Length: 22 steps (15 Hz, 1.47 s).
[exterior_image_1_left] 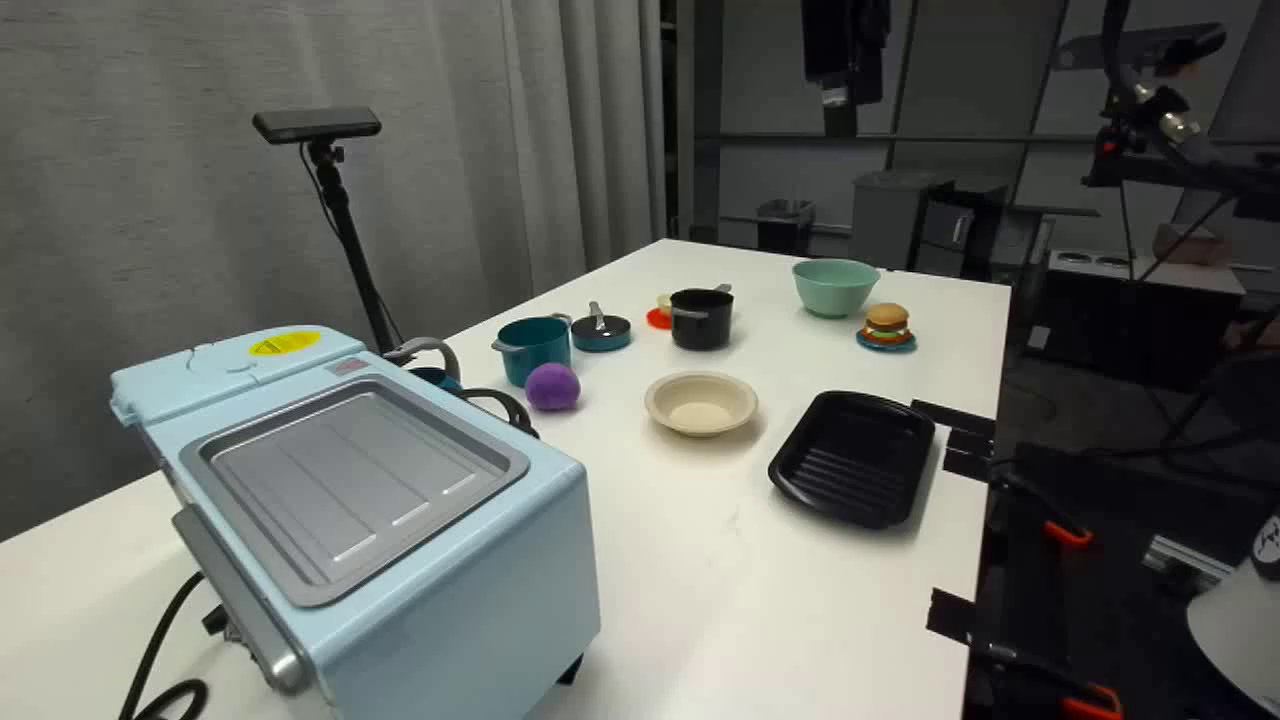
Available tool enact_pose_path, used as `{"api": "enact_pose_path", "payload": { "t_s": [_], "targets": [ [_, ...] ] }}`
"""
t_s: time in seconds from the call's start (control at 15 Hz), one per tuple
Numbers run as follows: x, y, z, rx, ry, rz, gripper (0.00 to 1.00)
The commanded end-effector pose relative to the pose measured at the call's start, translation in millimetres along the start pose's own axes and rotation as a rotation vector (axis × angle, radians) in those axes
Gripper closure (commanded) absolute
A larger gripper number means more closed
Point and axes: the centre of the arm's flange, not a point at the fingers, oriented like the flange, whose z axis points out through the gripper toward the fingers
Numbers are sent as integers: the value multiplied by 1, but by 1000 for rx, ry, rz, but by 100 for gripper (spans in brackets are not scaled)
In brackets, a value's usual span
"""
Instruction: Put the purple object inside the bowl
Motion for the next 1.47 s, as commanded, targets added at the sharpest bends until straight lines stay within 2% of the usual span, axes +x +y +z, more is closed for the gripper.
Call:
{"api": "enact_pose_path", "payload": {
  "t_s": [0.0,0.67,0.8,1.07,1.4],
  "targets": [
    [0,0,0,0,-1,0,0],
    [0,0,0,0,-1,0,0],
    [11,3,-1,13,-14,11,0],
    [57,5,2,31,-26,31,0],
    [142,4,17,64,-31,20,0]
  ]
}}
